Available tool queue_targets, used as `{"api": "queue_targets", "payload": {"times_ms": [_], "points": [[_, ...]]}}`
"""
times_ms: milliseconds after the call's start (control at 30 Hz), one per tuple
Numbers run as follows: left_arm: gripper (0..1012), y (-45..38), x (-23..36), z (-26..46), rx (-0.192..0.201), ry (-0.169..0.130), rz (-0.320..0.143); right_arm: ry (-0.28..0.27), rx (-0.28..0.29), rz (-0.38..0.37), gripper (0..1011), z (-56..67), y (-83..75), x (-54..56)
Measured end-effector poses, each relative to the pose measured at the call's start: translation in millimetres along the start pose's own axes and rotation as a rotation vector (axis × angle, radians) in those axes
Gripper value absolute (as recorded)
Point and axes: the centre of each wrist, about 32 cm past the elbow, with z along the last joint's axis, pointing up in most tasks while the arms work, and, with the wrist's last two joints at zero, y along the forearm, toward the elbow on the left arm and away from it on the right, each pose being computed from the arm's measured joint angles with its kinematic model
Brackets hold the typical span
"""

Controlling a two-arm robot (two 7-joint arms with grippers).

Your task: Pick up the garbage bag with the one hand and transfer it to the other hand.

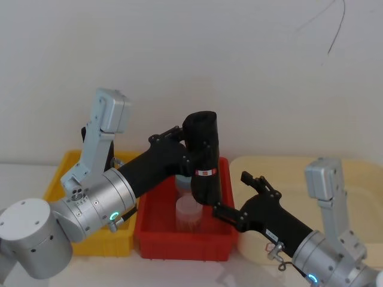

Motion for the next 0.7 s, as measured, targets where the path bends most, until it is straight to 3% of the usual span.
{"api": "queue_targets", "payload": {"times_ms": [700], "points": [[497, 0.0, 0.1, -0.1, 0.0, 0.0, 0.0, 0.017, 0.032, 0.046, 998, 5.1, 22.8, 3.0]]}}
